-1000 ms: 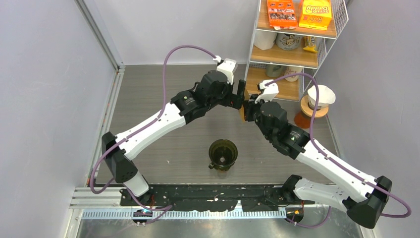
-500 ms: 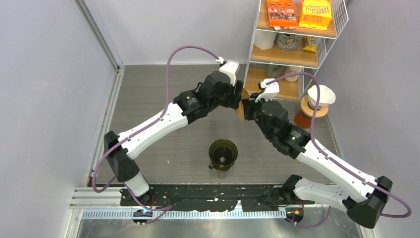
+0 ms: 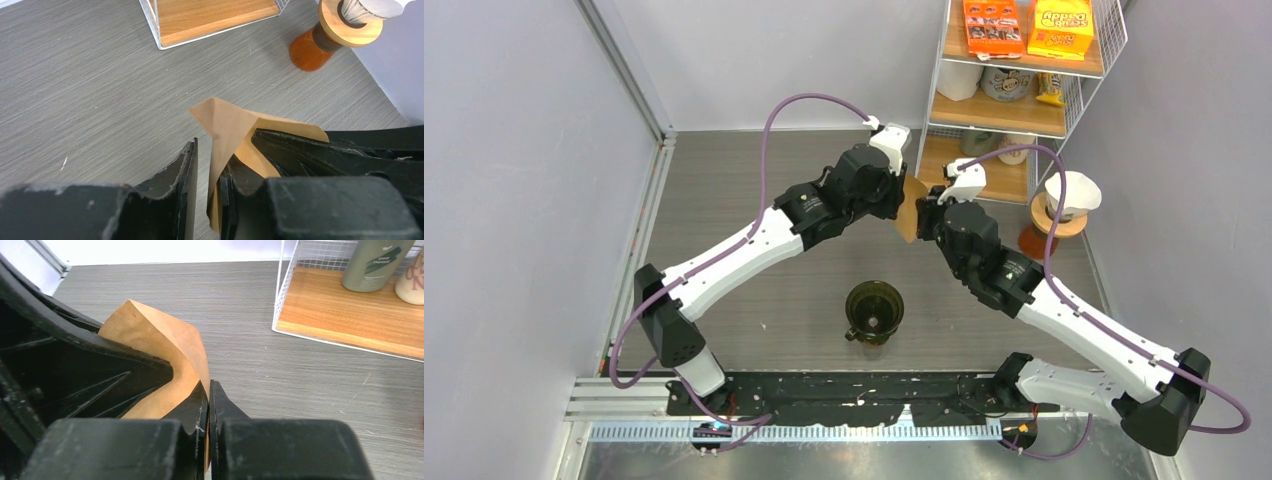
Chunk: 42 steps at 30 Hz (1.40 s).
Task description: Place the coffee filter in the dripper
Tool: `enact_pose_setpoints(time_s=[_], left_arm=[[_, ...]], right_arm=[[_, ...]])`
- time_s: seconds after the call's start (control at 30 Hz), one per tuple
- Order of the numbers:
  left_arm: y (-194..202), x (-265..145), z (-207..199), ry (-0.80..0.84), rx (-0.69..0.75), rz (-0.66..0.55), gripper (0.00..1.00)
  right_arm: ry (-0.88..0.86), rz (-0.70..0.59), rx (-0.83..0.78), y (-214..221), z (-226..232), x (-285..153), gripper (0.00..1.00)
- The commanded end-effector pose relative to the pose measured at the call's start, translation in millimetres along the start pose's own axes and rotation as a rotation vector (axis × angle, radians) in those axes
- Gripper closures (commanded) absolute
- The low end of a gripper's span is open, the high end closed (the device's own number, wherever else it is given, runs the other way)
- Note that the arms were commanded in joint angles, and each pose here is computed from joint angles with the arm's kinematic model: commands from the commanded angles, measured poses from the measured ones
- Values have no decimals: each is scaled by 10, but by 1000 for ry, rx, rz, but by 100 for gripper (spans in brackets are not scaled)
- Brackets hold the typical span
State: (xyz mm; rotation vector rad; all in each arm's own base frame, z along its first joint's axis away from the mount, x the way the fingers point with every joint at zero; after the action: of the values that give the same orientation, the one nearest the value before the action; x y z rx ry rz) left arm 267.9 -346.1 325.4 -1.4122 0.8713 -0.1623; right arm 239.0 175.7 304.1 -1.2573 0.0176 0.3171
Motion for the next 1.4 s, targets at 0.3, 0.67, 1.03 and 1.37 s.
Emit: enact_pose_setpoints(time_s=[0.3,0.67,1.03,1.37], left_arm=[[-59,-192,112,-64,41,-9,97],[-72,-329,144,-57,76,5,100],[55,-428,353,-164,234,107,100],[76,-461,306,-103,259,126,100]], right_arm=[[132,-59,5,-223,-83,-18,95],[229,-41,-43,-157,-145,82,95],[272,-2,-122,-115,-217,67,95],[216,44,-180,-57,-197,49,95]])
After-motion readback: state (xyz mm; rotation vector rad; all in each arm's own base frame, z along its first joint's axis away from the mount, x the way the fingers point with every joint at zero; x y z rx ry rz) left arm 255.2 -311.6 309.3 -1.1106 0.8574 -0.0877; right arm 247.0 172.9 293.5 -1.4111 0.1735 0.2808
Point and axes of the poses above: each gripper's point midway between its finger pads, its own x axis out along the fingers, its own z axis along the line the jaws close on, y = z × x, the point moved 6 cm from there along -x, back along the fingers, and after that the axes turned 6 degrees about x, right-handed, at the moved point
